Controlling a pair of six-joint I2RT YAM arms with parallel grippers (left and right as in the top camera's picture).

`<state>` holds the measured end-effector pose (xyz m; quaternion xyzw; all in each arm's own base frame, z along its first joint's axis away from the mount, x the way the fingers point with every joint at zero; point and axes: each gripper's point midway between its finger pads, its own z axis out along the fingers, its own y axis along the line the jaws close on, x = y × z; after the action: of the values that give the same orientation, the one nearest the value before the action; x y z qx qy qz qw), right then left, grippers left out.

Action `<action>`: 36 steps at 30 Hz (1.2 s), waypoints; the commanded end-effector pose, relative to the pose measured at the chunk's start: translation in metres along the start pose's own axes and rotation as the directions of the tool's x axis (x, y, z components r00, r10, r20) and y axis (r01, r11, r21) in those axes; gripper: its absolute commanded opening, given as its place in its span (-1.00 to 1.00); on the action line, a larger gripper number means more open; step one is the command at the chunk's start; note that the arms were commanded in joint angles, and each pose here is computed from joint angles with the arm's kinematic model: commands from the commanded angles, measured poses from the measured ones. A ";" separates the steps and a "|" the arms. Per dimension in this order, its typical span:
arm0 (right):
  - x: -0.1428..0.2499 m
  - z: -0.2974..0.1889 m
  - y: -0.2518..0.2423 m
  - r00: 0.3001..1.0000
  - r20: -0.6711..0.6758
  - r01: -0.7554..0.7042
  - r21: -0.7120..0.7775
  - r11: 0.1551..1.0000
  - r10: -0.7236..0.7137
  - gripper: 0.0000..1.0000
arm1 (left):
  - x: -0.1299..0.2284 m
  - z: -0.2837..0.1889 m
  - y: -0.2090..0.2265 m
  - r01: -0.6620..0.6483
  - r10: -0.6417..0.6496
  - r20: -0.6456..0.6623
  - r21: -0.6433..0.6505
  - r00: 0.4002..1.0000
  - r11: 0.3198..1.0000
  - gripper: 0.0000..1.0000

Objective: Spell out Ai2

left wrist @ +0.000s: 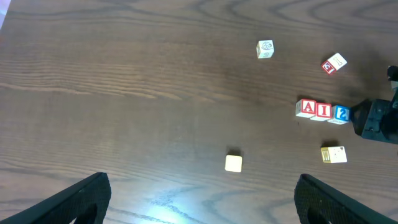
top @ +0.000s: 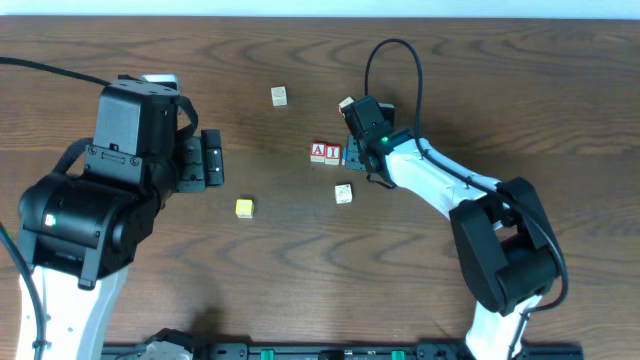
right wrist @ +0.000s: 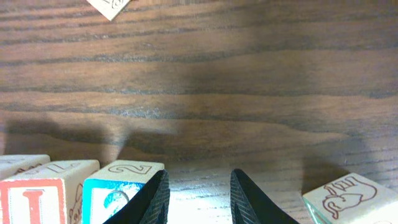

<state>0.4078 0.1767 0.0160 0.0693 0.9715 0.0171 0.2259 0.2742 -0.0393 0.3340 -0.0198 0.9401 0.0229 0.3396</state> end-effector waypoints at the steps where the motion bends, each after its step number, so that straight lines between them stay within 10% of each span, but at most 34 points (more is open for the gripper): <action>1: 0.006 0.005 -0.004 1.000 -0.003 0.023 0.028 0.999 -0.023 -0.35 | 0.002 0.003 0.001 0.003 -0.004 -0.011 -0.007 1.000 1.000 0.91; 36: 0.003 0.009 0.000 1.000 0.015 0.021 0.020 1.000 -0.022 -0.12 | 0.002 0.003 0.001 0.003 -0.003 -0.012 -0.007 1.000 1.000 0.91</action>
<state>0.4134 0.1783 0.0130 0.0676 0.9694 0.0177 0.2352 0.2743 -0.0394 0.3340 -0.0198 0.9400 0.0229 0.3398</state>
